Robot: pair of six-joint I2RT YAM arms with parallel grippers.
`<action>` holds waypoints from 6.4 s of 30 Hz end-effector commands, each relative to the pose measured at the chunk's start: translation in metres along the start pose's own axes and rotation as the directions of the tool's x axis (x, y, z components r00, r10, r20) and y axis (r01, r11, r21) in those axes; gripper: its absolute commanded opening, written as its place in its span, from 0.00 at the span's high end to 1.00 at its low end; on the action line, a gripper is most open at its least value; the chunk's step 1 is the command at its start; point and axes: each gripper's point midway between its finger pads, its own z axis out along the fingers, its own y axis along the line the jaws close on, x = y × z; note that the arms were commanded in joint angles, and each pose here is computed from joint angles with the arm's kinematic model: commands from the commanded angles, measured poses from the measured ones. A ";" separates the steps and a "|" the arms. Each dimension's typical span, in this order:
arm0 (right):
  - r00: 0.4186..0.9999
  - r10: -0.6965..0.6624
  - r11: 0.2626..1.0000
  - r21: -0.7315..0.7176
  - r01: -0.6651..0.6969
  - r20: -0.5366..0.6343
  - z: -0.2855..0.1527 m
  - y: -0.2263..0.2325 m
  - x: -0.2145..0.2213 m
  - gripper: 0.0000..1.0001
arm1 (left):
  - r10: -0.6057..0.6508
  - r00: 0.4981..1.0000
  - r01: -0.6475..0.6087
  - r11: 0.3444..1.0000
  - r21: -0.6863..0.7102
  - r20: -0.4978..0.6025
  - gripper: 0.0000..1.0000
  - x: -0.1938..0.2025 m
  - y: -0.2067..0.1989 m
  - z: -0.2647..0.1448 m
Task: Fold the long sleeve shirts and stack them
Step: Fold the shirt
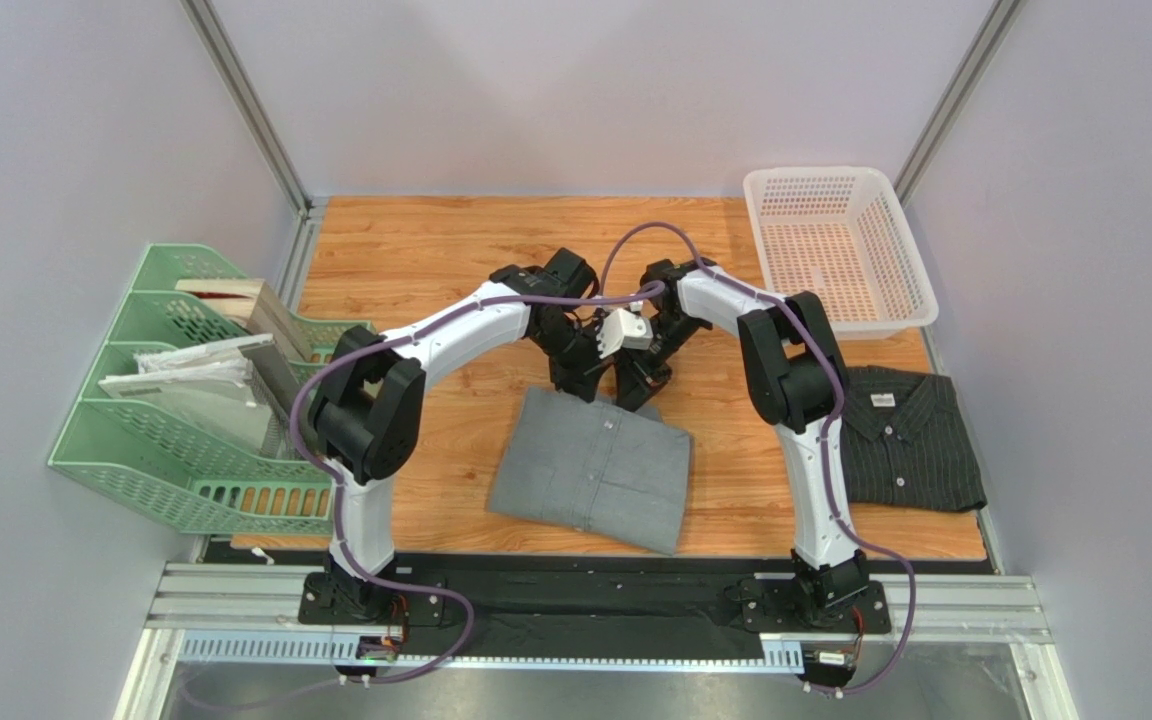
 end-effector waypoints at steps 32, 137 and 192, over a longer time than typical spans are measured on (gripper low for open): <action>0.996 0.068 0.989 0.137 -0.060 -0.055 -0.088 0.001 0.054 0.32 | -0.158 0.987 0.158 0.985 -0.073 0.008 0.28 0.012 0.033 -0.039; 0.960 0.279 0.955 -0.092 -0.280 -0.028 -0.028 0.007 0.099 0.00 | -0.857 0.513 0.846 0.495 0.198 -0.052 0.05 0.123 -0.044 0.013; 0.949 0.293 0.951 -0.138 -0.278 0.112 -0.044 -0.045 0.006 0.16 | -0.915 0.369 0.903 0.394 0.173 0.161 0.27 0.073 0.068 0.008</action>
